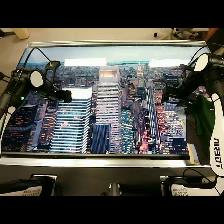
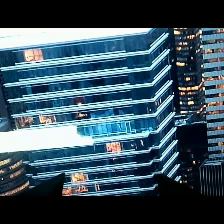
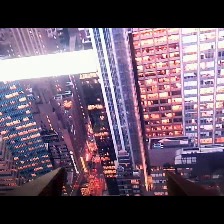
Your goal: Fold the shirts.
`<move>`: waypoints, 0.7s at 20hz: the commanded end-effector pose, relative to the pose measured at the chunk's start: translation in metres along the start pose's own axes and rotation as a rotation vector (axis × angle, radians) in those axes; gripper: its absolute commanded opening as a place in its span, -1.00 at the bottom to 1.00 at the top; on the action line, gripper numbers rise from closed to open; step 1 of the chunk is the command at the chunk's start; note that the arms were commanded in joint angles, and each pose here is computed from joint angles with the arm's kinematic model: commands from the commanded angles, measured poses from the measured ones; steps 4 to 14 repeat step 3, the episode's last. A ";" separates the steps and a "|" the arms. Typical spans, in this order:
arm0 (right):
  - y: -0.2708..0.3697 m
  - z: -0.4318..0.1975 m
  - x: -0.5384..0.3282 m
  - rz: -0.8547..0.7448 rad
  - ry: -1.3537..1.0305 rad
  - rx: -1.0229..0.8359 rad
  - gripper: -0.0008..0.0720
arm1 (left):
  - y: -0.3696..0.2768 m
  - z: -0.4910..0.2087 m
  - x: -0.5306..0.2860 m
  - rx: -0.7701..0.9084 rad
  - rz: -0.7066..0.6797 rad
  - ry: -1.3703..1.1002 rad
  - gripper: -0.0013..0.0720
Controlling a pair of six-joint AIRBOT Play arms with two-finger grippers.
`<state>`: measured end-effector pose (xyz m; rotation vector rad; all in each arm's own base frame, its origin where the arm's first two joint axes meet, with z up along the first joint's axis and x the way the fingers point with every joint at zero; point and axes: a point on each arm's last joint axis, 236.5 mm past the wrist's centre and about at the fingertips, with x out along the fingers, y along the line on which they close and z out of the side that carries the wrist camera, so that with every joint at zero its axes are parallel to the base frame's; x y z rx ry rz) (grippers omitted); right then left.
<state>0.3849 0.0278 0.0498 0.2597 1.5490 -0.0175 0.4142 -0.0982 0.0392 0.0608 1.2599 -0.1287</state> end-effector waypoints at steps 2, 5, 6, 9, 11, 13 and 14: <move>0.001 -0.001 0.001 0.002 0.005 0.001 0.86 | 0.000 0.000 0.000 -0.001 0.000 -0.001 0.89; 0.001 -0.001 0.001 0.002 0.005 0.001 0.86 | 0.000 0.000 0.000 -0.001 0.000 -0.001 0.90; 0.001 -0.001 0.001 0.002 0.005 0.001 0.86 | 0.000 0.000 0.000 -0.001 0.000 -0.001 0.90; 0.001 -0.001 0.001 0.002 0.005 0.001 0.86 | 0.000 0.000 0.000 -0.001 0.000 -0.001 0.90; 0.001 -0.001 0.001 0.002 0.005 0.001 0.86 | 0.000 0.000 0.000 -0.001 0.000 -0.001 0.90; 0.001 -0.001 0.001 0.002 0.005 0.001 0.86 | 0.000 0.000 0.000 -0.001 0.000 -0.001 0.90; 0.001 -0.001 0.001 0.002 0.005 0.001 0.86 | 0.000 0.000 0.000 -0.001 0.000 -0.001 0.90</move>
